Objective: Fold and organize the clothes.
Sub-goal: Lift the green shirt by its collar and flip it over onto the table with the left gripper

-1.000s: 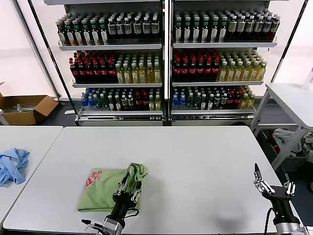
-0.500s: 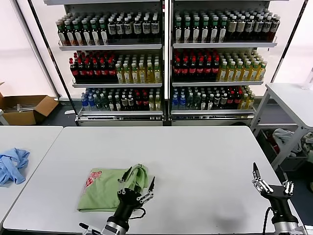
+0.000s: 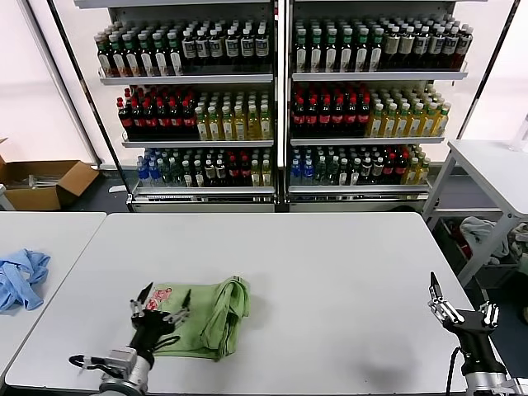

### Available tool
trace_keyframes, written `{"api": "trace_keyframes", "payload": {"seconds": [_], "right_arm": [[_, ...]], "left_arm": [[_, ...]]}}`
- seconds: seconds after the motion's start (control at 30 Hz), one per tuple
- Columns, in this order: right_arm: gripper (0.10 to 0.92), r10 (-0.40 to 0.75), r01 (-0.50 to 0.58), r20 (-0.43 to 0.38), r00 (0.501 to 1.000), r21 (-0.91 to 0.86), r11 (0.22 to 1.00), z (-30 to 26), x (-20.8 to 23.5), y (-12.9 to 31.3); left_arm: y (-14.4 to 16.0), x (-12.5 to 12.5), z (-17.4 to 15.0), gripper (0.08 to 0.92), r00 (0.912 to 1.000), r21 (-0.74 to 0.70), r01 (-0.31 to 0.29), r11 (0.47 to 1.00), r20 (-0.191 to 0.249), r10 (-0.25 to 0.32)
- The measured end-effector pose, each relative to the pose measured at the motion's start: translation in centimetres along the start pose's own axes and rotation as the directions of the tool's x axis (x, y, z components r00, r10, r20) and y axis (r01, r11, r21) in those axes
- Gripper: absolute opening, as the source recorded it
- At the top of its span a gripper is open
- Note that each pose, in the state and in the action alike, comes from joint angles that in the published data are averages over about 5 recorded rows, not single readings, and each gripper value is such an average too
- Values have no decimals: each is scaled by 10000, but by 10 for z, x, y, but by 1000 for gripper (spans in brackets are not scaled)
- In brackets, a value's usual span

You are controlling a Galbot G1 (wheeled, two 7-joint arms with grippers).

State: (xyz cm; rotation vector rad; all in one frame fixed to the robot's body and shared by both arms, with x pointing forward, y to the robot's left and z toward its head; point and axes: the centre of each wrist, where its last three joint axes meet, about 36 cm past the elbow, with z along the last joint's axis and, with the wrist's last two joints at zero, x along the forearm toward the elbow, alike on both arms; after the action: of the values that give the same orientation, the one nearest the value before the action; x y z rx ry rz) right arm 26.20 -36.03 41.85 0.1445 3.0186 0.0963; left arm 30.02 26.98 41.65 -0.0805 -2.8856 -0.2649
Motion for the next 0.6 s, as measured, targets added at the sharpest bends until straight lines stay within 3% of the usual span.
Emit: {"api": "trace_keyframes", "payload": {"seconds": [0.23, 0.6], "right_arm": [[823, 13, -13, 2, 10000, 29, 10000, -2, 1, 0], [823, -9, 9, -15, 10000, 26, 10000, -2, 1, 0]], "left_arm": [[30, -16, 16, 823, 9934, 543, 611, 9967, -1004, -555], [44, -22, 36, 823, 9754, 1379, 660, 9882, -2175, -348]]}}
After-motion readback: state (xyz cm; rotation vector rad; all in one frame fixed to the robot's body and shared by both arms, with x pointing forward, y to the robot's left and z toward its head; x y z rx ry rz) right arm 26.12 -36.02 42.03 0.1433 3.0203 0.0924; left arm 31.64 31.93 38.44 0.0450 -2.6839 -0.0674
